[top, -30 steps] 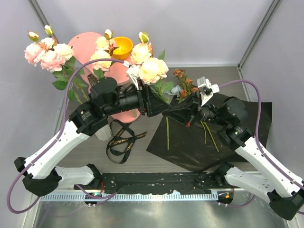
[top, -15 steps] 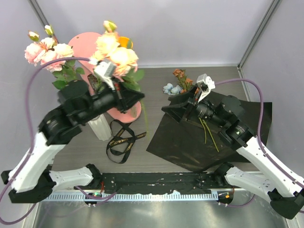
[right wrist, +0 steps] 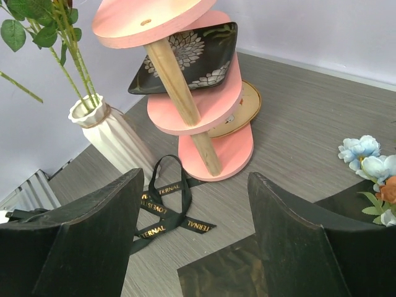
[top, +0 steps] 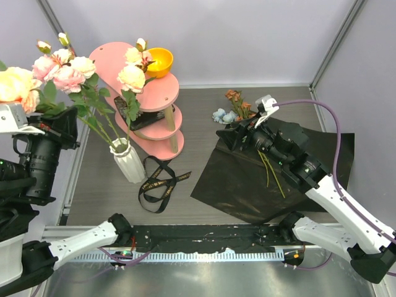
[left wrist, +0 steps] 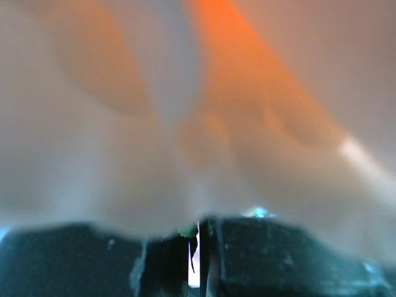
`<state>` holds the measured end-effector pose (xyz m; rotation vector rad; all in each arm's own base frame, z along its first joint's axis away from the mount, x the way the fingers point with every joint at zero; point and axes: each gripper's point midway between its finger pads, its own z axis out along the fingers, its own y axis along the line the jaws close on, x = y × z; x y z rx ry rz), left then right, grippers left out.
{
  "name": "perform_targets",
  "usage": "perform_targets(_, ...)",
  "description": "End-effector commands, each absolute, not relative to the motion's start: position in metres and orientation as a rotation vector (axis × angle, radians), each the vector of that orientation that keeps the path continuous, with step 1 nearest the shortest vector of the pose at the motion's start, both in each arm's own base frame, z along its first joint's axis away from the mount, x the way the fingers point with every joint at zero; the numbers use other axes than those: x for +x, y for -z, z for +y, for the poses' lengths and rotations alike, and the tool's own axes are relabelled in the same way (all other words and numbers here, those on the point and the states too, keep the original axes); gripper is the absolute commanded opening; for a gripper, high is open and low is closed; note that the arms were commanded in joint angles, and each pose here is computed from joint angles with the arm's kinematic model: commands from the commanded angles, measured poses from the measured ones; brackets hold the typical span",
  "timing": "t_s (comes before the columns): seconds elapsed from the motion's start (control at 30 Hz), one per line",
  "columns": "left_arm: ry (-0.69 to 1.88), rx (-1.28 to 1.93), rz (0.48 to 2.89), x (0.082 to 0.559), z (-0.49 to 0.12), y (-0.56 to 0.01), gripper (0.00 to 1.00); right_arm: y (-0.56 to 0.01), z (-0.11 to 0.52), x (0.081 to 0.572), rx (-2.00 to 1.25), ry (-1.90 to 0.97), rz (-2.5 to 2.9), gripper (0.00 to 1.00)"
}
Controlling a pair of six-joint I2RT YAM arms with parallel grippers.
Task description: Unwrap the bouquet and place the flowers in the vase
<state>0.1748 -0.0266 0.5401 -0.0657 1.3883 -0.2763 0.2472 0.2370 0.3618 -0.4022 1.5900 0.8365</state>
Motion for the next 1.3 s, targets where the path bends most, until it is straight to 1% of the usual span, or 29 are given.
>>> perform_targets(0.0, 0.045, -0.216, 1.336, 0.186, 0.009, -0.55, 0.0, -0.391, 0.232, 0.249, -0.373, -0.827, 1.516, 0.74)
perform_targets(0.27, 0.027, -0.282, 1.33, 0.205, -0.005, -0.545, 0.0, -0.39, 0.229, 0.247, -0.362, -0.827, 1.517, 0.74)
perform_targets(0.63, -0.066, -0.373, 1.405, 0.227, -0.018, -0.489, 0.01, -0.382, 0.226, 0.247, -0.358, -0.807, 1.536, 0.74)
perform_targets(0.67, -0.094, -0.412, 1.418, 0.226, -0.014, -0.482, 0.04, -0.382, 0.225, 0.248, -0.353, -0.8, 1.54, 0.74)
perform_targets(0.7, -0.117, -0.434, 1.429, 0.226, -0.011, -0.477, 0.19, -0.377, 0.222, 0.251, -0.337, -0.782, 1.561, 0.74)
perform_targets(0.73, -0.147, -0.427, 1.452, 0.225, -0.009, -0.469, 0.31, -0.373, 0.222, 0.255, -0.323, -0.765, 1.582, 0.74)
perform_targets(0.77, -0.136, -0.451, 1.454, 0.225, -0.009, -0.466, 0.47, -0.366, 0.222, 0.26, -0.315, -0.745, 1.616, 0.74)
perform_targets(0.8, -0.133, -0.461, 1.459, 0.223, -0.006, -0.464, 0.74, -0.351, 0.214, 0.269, -0.273, -0.669, 1.684, 0.74)
perform_targets(0.87, -0.124, -0.487, 1.472, 0.219, -0.002, -0.456, 0.85, -0.321, 0.209, 0.283, -0.253, -0.562, 1.826, 0.74)
perform_targets(0.9, -0.105, -0.501, 1.467, 0.214, 0.002, -0.458, 0.92, -0.318, 0.198, 0.293, -0.199, -0.479, 1.856, 0.74)
perform_targets(0.93, -0.104, -0.492, 1.479, 0.211, 0.004, -0.454, 0.95, -0.306, 0.194, 0.3, -0.179, -0.427, 1.907, 0.74)
perform_targets(0.97, -0.088, -0.491, 1.481, 0.209, 0.005, -0.454, 0.97, -0.276, 0.183, 0.31, -0.157, -0.324, 2.016, 0.74)
perform_targets(1.0, -0.036, -0.507, 1.471, 0.205, 0.007, -0.458, 1.0, -0.266, 0.176, 0.317, -0.141, -0.267, 2.057, 0.73)
perform_targets(1.03, -0.038, -0.485, 1.49, 0.203, 0.008, -0.454, 1.0, -0.255, 0.16, 0.325, -0.097, -0.171, 2.092, 0.72)
perform_targets(1.07, -0.014, -0.485, 1.488, 0.199, 0.01, -0.457, 1.0, -0.229, 0.145, 0.333, -0.07, -0.075, 2.17, 0.71)
perform_targets(1.13, 0.057, -0.444, 1.507, 0.193, 0.007, -0.457, 1.0, -0.203, 0.124, 0.341, -0.041, 0.029, 2.232, 0.68)
perform_targets(1.17, 0.1, -0.426, 1.506, 0.19, 0.005, -0.46, 1.0, -0.183, 0.116, 0.344, -0.039, 0.077, 2.286, 0.64)
perform_targets(1.23, 0.239, -0.33, 1.511, 0.184, -0.012, -0.465, 1.0, -0.163, 0.094, 0.349, 0.001, 0.147, 2.335, 0.6)
perform_targets(1.27, 0.295, -0.296, 1.505, 0.181, -0.018, -0.468, 1.0, -0.151, 0.089, 0.351, -0.011, 0.179, 2.365, 0.55)
